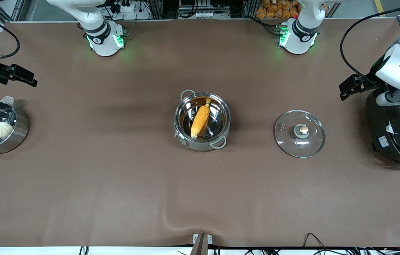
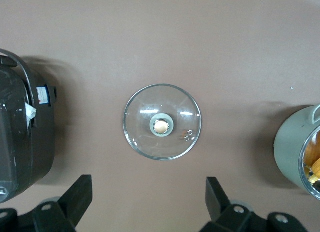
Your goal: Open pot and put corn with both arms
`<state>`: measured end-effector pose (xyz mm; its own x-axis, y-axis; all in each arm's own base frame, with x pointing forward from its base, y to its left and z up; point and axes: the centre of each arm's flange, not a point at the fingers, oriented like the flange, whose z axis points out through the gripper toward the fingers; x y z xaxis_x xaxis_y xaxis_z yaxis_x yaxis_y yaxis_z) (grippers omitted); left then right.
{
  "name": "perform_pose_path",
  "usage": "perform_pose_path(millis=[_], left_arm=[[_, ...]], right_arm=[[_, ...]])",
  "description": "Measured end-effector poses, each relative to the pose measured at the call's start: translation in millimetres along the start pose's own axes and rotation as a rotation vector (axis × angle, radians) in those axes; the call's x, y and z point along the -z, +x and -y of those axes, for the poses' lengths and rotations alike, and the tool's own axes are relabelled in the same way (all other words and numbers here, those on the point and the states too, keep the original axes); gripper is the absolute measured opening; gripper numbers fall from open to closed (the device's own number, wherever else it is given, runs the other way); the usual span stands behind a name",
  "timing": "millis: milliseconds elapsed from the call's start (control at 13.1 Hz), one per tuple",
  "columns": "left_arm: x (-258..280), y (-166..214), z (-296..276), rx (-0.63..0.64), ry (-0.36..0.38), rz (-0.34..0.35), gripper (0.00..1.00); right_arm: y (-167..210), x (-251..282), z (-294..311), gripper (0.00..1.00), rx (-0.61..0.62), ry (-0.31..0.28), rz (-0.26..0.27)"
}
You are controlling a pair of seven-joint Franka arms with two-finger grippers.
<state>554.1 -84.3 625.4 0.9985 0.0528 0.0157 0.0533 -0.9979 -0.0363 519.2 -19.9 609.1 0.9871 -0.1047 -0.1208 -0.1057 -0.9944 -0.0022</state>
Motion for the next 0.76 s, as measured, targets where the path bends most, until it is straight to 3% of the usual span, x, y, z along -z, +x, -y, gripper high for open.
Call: perform_pose_path(millis=[306, 764], left_arm=[[1, 0, 8, 0.025, -0.052, 0.024, 1.0], [4, -1, 16, 0.036, -0.052, 0.031, 1.0]], right_arm=[[0, 0, 1, 1.0, 0.0, 0.002, -0.001], [0, 1, 2, 1.0, -0.003, 0.005, -0.005]])
